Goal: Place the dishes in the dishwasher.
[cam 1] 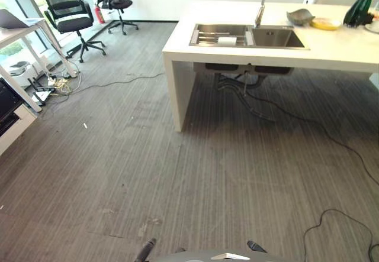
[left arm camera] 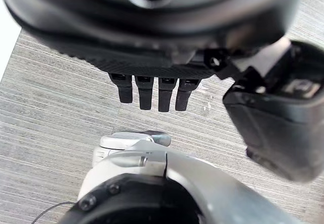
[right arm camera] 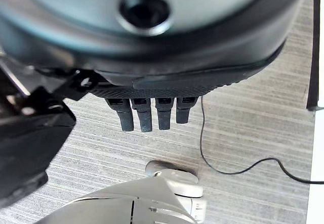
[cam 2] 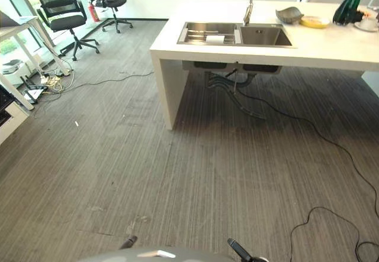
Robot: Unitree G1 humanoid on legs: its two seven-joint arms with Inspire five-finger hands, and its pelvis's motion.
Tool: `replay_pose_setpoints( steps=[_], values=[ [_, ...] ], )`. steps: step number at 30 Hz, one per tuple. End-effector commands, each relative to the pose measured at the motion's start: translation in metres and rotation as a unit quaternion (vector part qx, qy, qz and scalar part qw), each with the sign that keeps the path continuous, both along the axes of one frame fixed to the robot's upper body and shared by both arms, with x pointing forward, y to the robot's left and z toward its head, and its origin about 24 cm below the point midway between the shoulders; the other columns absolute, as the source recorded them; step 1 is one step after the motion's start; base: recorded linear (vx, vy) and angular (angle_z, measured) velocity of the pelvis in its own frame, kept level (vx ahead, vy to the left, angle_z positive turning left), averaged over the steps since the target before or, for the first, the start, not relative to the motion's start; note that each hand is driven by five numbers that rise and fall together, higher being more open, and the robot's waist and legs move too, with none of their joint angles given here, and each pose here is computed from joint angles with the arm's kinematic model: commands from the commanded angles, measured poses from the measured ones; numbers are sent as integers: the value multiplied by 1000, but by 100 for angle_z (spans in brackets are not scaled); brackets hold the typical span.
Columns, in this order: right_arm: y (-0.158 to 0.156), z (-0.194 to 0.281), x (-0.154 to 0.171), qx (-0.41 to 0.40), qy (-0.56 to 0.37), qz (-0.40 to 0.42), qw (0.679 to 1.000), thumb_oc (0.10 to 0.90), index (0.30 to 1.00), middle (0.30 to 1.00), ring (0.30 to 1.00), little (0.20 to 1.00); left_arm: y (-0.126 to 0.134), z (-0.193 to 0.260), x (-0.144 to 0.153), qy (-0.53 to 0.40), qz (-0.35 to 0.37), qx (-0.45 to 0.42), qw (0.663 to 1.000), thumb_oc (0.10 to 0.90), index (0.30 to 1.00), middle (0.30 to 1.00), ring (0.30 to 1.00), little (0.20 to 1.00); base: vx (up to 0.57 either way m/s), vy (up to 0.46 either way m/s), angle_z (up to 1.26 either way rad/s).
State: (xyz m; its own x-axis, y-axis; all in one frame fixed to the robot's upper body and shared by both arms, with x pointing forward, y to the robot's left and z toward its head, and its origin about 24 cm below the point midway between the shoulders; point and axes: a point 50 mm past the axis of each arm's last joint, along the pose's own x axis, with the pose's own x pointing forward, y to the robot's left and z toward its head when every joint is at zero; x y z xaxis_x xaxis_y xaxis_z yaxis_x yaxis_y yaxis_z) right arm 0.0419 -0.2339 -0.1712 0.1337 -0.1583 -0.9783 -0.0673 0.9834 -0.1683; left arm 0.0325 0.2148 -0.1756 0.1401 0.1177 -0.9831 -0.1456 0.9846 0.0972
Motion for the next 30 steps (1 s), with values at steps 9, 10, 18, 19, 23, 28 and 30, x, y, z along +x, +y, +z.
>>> replay_pose_setpoints(
  steps=[9, 10, 18, 19, 23, 28, 30],
  values=[
    [-14, 9, 36, -49, -44, 69, 995, 800, 900, 900, 900, 900, -34, 9, 82, -117, -25, -24, 993, 800, 900, 900, 900, 900, 0, 0, 0],
    [-17, 10, 38, -54, -48, 70, 995, 800, 900, 900, 900, 900, -35, 10, 85, -120, -42, -21, 992, 800, 900, 900, 900, 900, -6, 2, -3],
    [-23, 12, 38, -70, -51, 74, 993, 800, 900, 900, 900, 900, -37, 13, 95, -130, -54, -11, 990, 800, 900, 900, 900, 900, -1, -2, -3],
    [-23, 12, 38, -70, -51, 74, 993, 800, 900, 900, 900, 900, -37, 13, 95, -130, -54, -11, 990, 800, 900, 900, 900, 900, -20, -28, -4],
    [-25, 13, 39, -72, -63, 63, 993, 800, 900, 900, 900, 900, -36, 17, 105, -150, -16, -15, 988, 800, 900, 900, 900, 900, 1, -9, 0],
    [-29, 14, 40, -76, -75, 55, 993, 800, 900, 900, 900, 900, -34, 13, 91, -137, -16, -12, 990, 800, 900, 900, 900, 900, 2, -43, 1],
    [-31, 16, 42, -77, -86, 39, 993, 800, 900, 900, 900, 900, -29, 12, 87, -130, -6, -7, 991, 800, 900, 900, 900, 900, 0, -82, 3]
  ],
)
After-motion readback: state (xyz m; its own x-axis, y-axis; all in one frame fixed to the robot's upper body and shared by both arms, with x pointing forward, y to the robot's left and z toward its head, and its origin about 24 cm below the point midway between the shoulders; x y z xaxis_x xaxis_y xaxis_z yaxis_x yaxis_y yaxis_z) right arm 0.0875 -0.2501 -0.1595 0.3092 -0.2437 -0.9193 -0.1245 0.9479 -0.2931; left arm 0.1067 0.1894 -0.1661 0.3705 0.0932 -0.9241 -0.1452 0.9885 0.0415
